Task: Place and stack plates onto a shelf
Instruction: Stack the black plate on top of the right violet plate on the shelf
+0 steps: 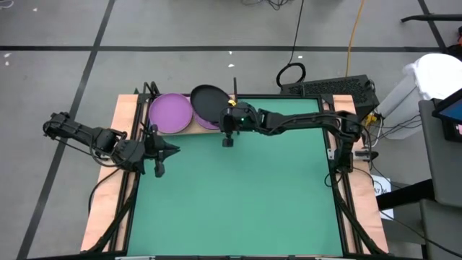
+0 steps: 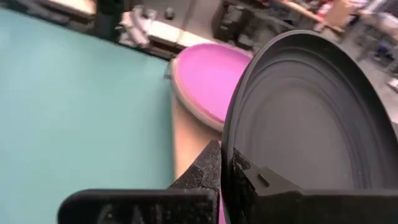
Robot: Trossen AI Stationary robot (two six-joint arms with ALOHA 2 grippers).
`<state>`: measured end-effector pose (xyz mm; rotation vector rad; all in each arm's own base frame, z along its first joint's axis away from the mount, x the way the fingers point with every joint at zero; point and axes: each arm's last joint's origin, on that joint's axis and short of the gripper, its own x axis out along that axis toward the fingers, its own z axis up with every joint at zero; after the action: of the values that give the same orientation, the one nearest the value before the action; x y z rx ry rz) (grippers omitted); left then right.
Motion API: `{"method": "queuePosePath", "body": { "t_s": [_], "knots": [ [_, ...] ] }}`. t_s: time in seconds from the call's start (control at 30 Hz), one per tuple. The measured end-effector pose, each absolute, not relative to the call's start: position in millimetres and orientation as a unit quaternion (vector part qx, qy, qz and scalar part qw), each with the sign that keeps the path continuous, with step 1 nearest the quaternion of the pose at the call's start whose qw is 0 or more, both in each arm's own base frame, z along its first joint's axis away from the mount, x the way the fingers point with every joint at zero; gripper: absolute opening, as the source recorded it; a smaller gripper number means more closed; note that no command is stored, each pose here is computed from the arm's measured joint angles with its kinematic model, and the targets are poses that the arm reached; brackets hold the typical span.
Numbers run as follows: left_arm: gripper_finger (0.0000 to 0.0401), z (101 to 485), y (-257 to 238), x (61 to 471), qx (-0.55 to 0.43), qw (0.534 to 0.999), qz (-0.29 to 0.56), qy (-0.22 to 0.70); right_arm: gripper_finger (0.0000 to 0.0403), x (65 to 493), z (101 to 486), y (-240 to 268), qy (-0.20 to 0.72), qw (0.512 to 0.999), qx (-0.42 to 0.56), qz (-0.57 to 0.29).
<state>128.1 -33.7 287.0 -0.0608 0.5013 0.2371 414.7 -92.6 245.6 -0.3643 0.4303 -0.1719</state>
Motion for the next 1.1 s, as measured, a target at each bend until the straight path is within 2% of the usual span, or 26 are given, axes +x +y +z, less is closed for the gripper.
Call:
{"method": "queuePosePath", "body": {
  "t_s": [0.3,0.63,1.1],
  "knots": [
    [0.0049,287,-34,128,-0.031,0.961,0.116,0.248,0.0001,420,219,-96,0.254,0.946,-0.196,-0.053],
    [0.0049,287,-34,128,-0.029,0.961,0.116,0.248,0.0002,418,216,-98,0.276,0.930,-0.236,-0.052],
    [0.0049,287,-34,128,-0.029,0.961,0.116,0.248,0.0002,414,211,-103,0.309,0.919,-0.238,-0.056]
  ]
}}
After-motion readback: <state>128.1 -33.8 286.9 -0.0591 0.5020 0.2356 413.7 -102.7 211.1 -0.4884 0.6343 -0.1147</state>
